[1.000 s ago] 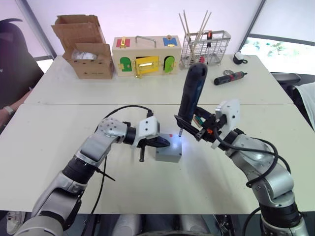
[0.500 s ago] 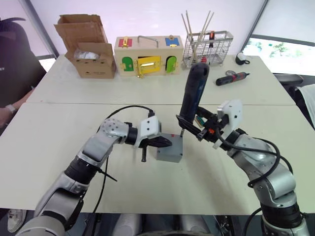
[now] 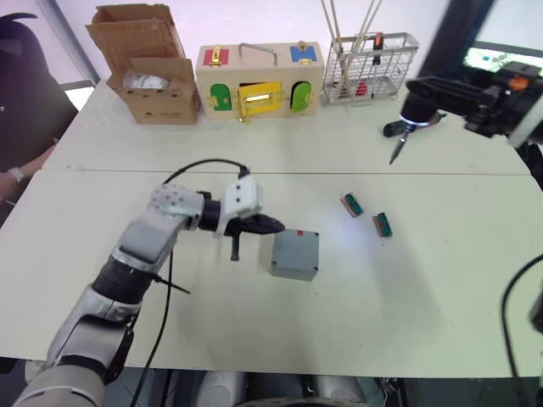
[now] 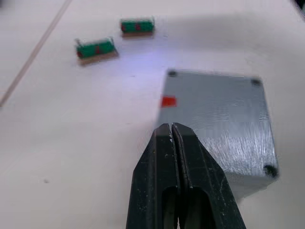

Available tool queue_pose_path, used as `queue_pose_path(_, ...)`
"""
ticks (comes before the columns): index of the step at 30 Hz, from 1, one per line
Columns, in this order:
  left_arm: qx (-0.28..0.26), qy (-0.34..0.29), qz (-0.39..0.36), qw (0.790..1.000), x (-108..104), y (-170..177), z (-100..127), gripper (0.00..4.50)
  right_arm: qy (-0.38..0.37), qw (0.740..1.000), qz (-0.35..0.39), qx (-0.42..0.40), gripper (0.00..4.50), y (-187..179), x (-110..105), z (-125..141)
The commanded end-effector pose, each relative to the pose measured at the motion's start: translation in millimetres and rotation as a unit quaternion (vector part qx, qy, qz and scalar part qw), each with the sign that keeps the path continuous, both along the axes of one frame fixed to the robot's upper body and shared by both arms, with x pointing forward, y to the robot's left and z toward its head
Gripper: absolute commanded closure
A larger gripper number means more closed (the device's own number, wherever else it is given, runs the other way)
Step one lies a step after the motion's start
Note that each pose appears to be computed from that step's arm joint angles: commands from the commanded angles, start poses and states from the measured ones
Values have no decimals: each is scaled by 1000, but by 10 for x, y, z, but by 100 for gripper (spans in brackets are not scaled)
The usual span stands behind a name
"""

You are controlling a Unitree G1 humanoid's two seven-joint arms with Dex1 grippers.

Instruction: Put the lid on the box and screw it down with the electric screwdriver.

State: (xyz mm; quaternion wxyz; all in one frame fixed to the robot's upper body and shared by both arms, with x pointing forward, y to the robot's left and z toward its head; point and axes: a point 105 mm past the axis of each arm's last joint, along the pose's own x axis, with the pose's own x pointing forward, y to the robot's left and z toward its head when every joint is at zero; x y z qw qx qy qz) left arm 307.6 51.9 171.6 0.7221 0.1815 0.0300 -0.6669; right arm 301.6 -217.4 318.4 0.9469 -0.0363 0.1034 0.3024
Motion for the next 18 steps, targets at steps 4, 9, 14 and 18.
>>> queue_pose_path(4,-22,-23,-59,998,-131,-147,239,450,213,971,-95,-61,254,-706,-124,-624)
queue_pose_path(9,-12,-46,-109,993,-302,-296,262,450,345,919,-180,-61,254,-1190,-226,-1138)
queue_pose_path(14,3,-51,-108,993,-392,-327,127,450,393,895,-204,-47,254,-1208,-120,-1393)
queue_pose_path(18,-4,-39,-87,995,-426,-298,84,450,417,884,-204,-48,254,-1213,-120,-1551)
